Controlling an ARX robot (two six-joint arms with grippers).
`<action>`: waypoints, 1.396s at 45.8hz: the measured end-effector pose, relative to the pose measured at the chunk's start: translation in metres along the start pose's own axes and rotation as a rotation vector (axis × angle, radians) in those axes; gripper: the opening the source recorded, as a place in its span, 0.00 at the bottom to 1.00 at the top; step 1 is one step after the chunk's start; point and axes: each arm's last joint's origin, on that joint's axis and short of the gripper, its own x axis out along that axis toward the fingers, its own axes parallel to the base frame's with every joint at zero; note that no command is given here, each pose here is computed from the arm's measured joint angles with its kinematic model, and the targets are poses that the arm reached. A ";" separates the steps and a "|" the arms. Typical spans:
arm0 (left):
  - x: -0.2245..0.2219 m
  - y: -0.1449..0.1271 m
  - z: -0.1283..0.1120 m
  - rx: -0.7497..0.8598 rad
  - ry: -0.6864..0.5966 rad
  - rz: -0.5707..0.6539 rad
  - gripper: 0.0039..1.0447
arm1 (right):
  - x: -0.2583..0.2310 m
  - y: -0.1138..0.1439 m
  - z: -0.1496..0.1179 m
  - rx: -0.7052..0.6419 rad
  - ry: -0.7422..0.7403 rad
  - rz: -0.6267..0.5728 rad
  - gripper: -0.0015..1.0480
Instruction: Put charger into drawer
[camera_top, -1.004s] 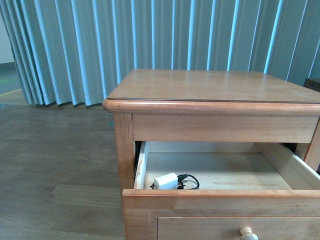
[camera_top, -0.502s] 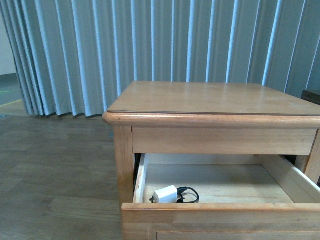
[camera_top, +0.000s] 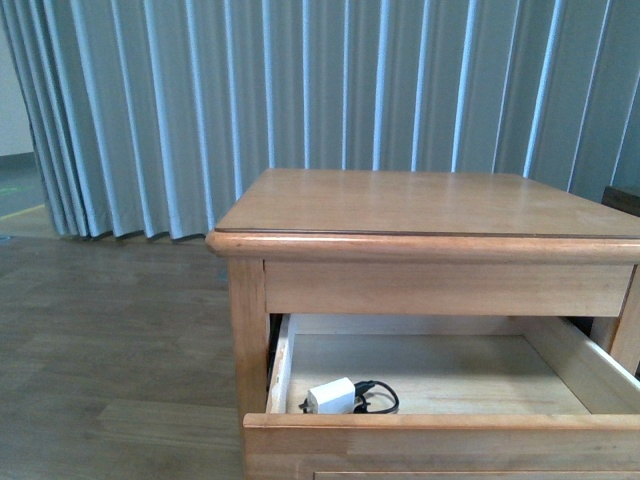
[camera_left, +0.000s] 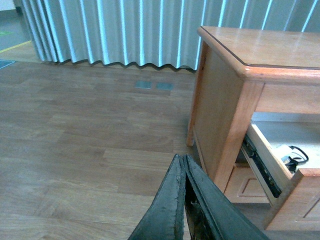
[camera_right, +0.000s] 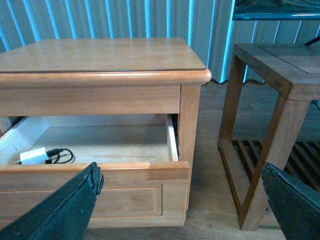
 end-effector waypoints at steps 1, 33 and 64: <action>-0.001 0.000 -0.001 0.000 0.000 -0.002 0.04 | 0.000 0.000 0.000 0.000 0.000 0.000 0.92; -0.018 0.000 -0.012 0.001 -0.016 -0.007 0.04 | 0.000 0.000 0.000 0.000 0.000 0.000 0.92; -0.029 0.000 -0.015 0.001 -0.008 -0.007 0.22 | 0.000 0.000 0.000 0.000 0.000 0.000 0.92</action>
